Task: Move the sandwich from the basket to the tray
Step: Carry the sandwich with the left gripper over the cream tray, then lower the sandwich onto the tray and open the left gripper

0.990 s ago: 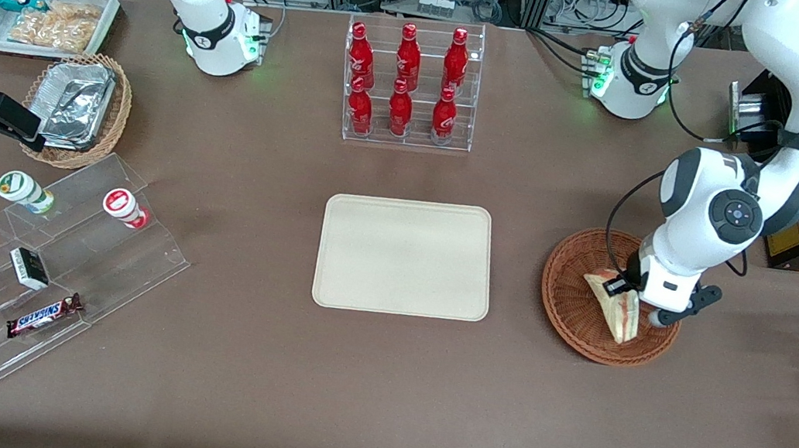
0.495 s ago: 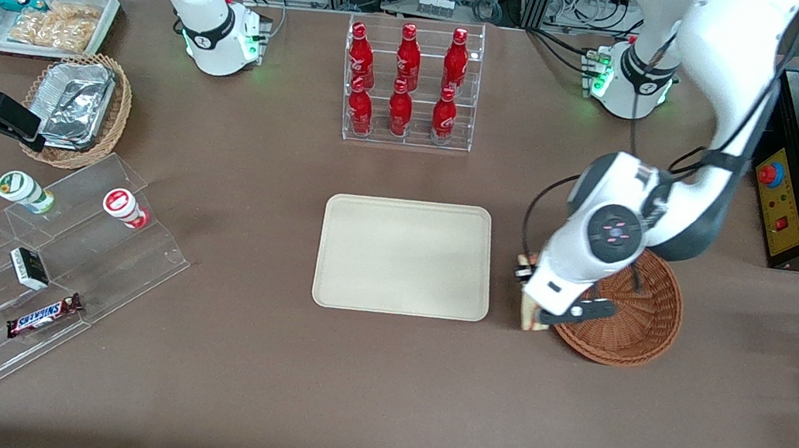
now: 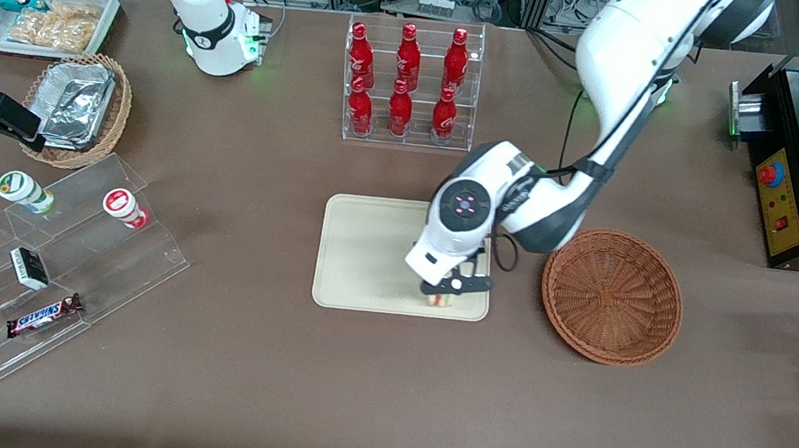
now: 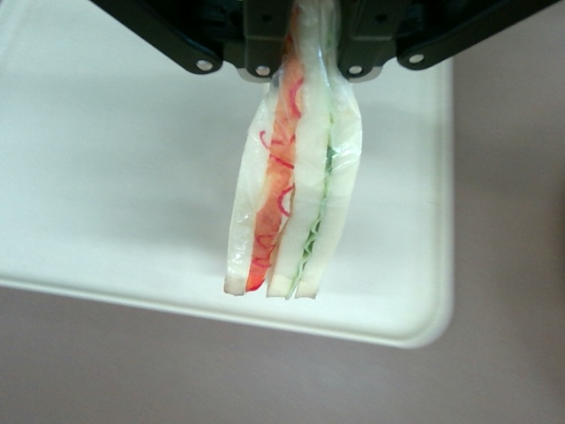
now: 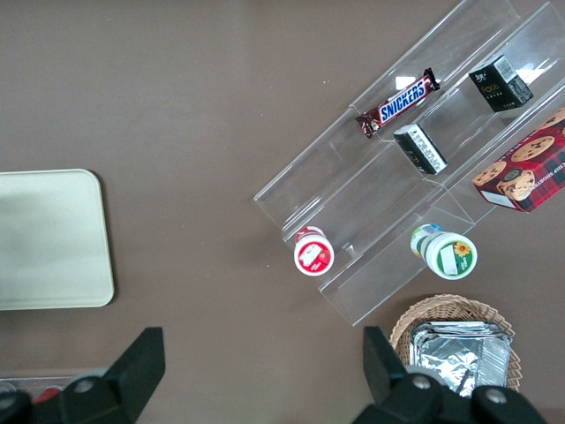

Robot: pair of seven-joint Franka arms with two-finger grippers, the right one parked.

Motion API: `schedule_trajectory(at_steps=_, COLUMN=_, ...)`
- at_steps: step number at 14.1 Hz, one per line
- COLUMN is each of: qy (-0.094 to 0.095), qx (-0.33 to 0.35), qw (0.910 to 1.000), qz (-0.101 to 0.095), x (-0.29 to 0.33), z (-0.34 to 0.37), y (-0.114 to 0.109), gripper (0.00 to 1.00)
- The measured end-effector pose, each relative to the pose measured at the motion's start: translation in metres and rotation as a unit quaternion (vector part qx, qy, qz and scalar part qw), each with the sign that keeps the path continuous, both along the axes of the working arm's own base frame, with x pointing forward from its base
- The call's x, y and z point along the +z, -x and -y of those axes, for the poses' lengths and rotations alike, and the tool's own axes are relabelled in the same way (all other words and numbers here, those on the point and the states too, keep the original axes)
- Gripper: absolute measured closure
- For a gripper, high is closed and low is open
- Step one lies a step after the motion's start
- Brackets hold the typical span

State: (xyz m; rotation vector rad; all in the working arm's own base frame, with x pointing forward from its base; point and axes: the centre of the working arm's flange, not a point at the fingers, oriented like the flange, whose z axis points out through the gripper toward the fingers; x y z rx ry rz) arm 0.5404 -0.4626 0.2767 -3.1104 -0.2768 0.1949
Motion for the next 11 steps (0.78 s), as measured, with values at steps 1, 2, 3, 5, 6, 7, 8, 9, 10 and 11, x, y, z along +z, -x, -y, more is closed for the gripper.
schedule_trajectory(at_steps=1, qy=0.006, qx=0.001, qw=1.0000, qz=0.006, x=-0.008, z=0.014, y=0.005, gripper=0.85)
schedule_trajectory(at_steps=2, qy=0.012, qx=0.002, qw=0.9999, qz=0.012, x=-0.016, z=0.024, y=0.010, gripper=0.85)
schedule_trajectory(at_steps=3, qy=0.014, qx=0.000, qw=0.9998, qz=0.013, x=-0.026, z=0.033, y=0.015, gripper=0.85)
schedule_trajectory(at_steps=5, qy=0.013, qx=-0.009, qw=0.9998, qz=0.009, x=-0.049, z=0.046, y=0.027, gripper=0.85)
schedule_trajectory(at_steps=6, qy=0.017, qx=-0.011, qw=0.9997, qz=0.012, x=-0.056, z=0.050, y=0.029, gripper=0.85)
schedule_trajectory(at_steps=7, qy=0.021, qx=-0.011, qw=0.9996, qz=0.016, x=-0.055, z=0.052, y=0.029, gripper=0.78)
schedule_trajectory(at_steps=8, qy=0.023, qx=-0.010, qw=0.9995, qz=0.019, x=-0.052, z=0.052, y=0.027, gripper=0.67)
schedule_trajectory(at_steps=9, qy=0.024, qx=-0.008, qw=0.9995, qz=0.022, x=-0.050, z=0.051, y=0.023, gripper=0.58)
schedule_trajectory(at_steps=10, qy=0.025, qx=-0.005, qw=0.9994, qz=0.025, x=-0.047, z=0.049, y=0.019, gripper=0.47)
schedule_trajectory(at_steps=11, qy=0.029, qx=-0.002, qw=0.9990, qz=0.033, x=-0.038, z=0.048, y=0.013, gripper=0.38)
